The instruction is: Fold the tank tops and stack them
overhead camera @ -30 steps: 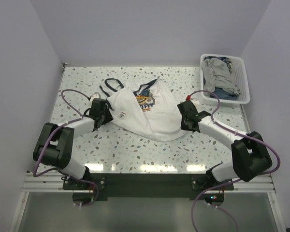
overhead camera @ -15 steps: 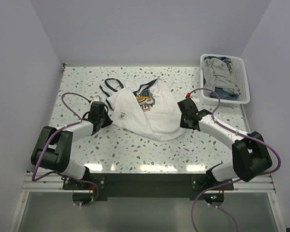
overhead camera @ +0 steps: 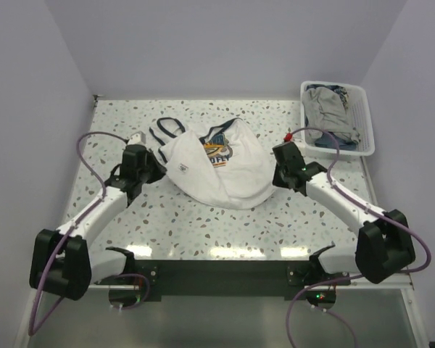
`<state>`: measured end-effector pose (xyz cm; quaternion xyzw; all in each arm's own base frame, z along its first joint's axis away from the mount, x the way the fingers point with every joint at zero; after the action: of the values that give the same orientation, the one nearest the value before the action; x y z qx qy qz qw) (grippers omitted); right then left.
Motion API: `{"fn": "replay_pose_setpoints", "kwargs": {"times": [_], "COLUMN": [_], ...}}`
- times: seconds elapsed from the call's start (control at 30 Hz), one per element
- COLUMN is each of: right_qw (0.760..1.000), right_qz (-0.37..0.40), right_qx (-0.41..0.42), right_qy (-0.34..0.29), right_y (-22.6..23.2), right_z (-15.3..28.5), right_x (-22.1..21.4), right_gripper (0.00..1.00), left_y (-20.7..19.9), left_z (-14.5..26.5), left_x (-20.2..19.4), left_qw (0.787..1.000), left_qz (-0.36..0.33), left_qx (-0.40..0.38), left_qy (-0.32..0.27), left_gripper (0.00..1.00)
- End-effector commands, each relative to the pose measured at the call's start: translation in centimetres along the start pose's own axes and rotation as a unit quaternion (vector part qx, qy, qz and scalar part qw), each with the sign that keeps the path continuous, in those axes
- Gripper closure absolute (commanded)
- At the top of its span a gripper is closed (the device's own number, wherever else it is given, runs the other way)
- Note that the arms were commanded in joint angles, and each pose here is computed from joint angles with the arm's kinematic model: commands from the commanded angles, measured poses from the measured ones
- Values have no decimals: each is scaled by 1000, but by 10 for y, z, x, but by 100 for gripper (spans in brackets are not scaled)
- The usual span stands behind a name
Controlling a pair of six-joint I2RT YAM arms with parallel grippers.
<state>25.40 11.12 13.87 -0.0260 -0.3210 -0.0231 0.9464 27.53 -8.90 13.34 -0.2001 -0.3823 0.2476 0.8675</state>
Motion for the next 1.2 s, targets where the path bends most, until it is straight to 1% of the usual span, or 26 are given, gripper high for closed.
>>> {"fn": "replay_pose_setpoints", "kwargs": {"times": [0.0, 0.07, 0.1, 0.13, 0.17, 0.2, 0.27, 0.3, 0.37, 0.4, 0.47, 0.5, 0.57, 0.6, 0.67, 0.7, 0.8, 0.87, 0.9, 0.93, 0.97, 1.0, 1.03, 1.07, 1.1, 1.17], "right_qw": [992, 987, 983, 973, 968, 956, 942, 925, 911, 892, 873, 855, 835, 820, 807, 798, 786, 786, 787, 790, 801, 804, 810, 816, 827, 838], "right_qz": [-50, -61, -66, -78, -83, -93, -104, -115, -121, -130, -133, -142, -142, -144, -144, -146, -146, -146, -145, -144, -139, -134, -131, -126, -117, -108], "right_qx": [53, 67, 72, 85, 89, 100, 112, 125, 134, 147, 166, 180, 202, 211, 219, 222, 227, 226, 225, 221, 213, 209, 203, 199, 192, 185], "right_qy": [-99, -135, -157, -199, -218, -261, -300, -339, -371, -408, -438, -466, -492, -512, -530, -541, -556, -557, -556, -554, -542, -540, -535, -528, -516, -502], "right_y": [8, 8, 7, 7, 6, 4, 0, -4, -9, -15, -21, -27, -31, -36, -39, -42, -43, -39, -36, -33, -23, -19, -14, -7, 6, 21], "right_z": [51, 77, 90, 116, 130, 161, 193, 225, 254, 286, 315, 341, 366, 384, 397, 407, 416, 411, 408, 402, 384, 378, 369, 357, 334, 305], "right_x": [63, 86, 99, 124, 136, 162, 184, 204, 219, 233, 241, 246, 249, 251, 254, 255, 261, 267, 271, 275, 285, 291, 296, 303, 315, 330], "right_gripper": [100, 100, 100, 100, 100, 100, 100, 100, 100, 100, 100, 100, 100, 100, 100, 100, 100, 100, 100, 100, 100, 100, 100, 100, 100, 100], "left_y": [-56, -75, -98, -109, -119, -143, -163, -183, -197, -210, -217, -222, -226, -229, -231, -232, -232, -233, -233, -233, -234, -237, -238, -240, -244, -249], "left_z": [48, 69, 91, 107, 121, 154, 188, 225, 259, 290, 316, 339, 359, 377, 398, 399, 403, 399, 391, 385, 378, 361, 353, 339, 317, 289], "left_x": [55, 75, 99, 112, 122, 148, 170, 192, 208, 218, 227, 233, 238, 242, 246, 247, 254, 258, 261, 264, 267, 271, 274, 276, 281, 289], "left_qw": [994, 990, 983, 978, 974, 960, 947, 928, 912, 893, 877, 862, 849, 836, 822, 820, 814, 815, 819, 821, 824, 831, 834, 838, 847, 853], "left_qz": [-6, -11, -10, -13, -14, -17, -19, -19, -21, -24, -24, -24, -23, -23, -21, -20, -5, 2, 5, 10, 12, 11, 13, 14, 10, 6], "left_qx": [-84, -103, -135, -153, -163, -199, -229, -263, -288, -322, -341, -359, -373, -385, -396, -398, -394, -384, -374, -363, -356, -344, -338, -331, -320, -314], "left_qy": [-71, -91, -123, -143, -155, -194, -227, -263, -292, -315, -337, -356, -374, -390, -408, -411, -427, -434, -436, -440, -441, -437, -436, -434, -424, -417], "left_gripper": [100, 100, 100, 100, 100, 100, 100, 100, 100, 100, 100, 100, 100, 100, 100, 100, 100, 100, 100, 100, 100, 100, 100, 100, 100, 100]}}
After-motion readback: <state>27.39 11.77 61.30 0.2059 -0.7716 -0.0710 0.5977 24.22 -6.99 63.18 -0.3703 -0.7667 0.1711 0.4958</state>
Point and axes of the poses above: each gripper's point midway between its finger pads, its own z axis back along the fingers, its own y axis along the line the jaws close on, x = y × z, the point moved 7 cm from there along z, back along the fingers, and after that the axes turned 9 degrees about z, right-handed, at the moved point
